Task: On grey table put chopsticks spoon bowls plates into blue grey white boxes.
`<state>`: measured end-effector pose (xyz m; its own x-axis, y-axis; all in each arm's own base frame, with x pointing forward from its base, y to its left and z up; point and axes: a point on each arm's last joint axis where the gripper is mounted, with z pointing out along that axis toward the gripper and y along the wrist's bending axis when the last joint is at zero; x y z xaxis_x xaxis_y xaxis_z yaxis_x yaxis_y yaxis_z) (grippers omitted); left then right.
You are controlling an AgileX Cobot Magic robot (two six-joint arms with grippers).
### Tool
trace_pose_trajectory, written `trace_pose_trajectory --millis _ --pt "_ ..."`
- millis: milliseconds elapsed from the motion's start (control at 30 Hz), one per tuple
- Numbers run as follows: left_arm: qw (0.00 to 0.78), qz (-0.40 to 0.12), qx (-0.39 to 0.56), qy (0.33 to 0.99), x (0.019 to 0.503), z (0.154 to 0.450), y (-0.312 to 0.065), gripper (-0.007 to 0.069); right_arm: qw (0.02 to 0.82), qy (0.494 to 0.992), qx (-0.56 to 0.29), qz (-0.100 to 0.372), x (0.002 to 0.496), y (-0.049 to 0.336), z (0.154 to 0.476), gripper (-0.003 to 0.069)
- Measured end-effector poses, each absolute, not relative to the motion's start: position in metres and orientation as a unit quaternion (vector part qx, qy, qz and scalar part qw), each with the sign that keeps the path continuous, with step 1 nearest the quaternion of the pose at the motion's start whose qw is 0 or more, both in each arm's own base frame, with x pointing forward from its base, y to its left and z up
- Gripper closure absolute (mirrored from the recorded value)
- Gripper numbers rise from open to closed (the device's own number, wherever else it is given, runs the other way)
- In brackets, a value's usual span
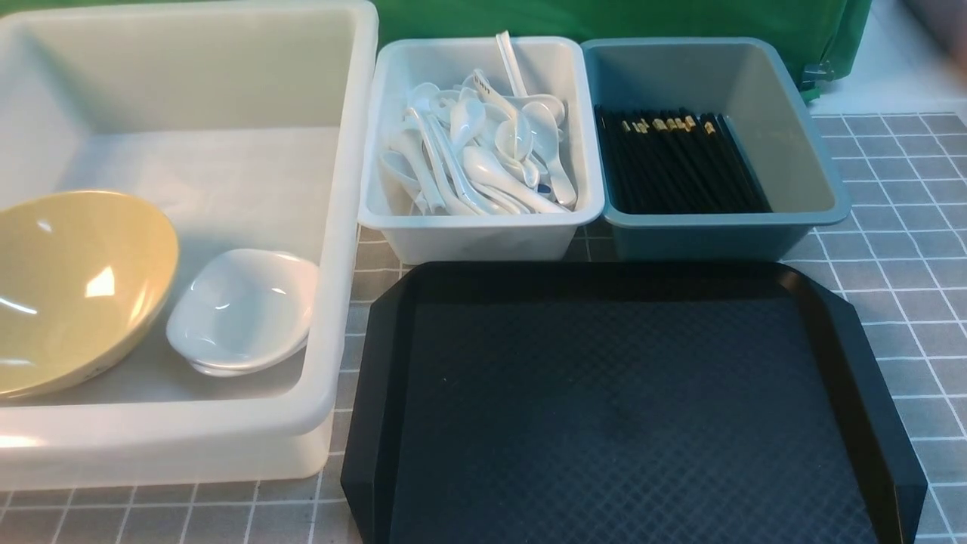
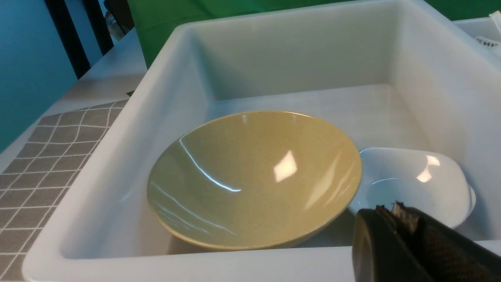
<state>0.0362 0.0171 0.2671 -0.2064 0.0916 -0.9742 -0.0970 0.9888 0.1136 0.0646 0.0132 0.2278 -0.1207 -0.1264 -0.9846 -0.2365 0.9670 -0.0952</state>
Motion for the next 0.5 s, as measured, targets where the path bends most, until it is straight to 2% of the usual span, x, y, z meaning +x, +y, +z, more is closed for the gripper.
trace_pose_trajectory --millis 100,233,500 --pt "0.63 0.075 -0.002 0.773 0.036 0.267 0.017 0.0634 0.682 0.728 -0.069 0.009 0.056 0.005 0.211 0.0626" --pt "0.629 0.075 -0.002 0.774 0.036 0.267 0.017 0.0634 0.669 0.742 -0.033 -0.001 0.056 0.001 0.191 0.0626" --pt "0.628 0.074 -0.003 0.775 0.036 0.267 0.017 0.0634 0.621 0.783 0.005 0.021 0.054 0.001 0.177 0.0626"
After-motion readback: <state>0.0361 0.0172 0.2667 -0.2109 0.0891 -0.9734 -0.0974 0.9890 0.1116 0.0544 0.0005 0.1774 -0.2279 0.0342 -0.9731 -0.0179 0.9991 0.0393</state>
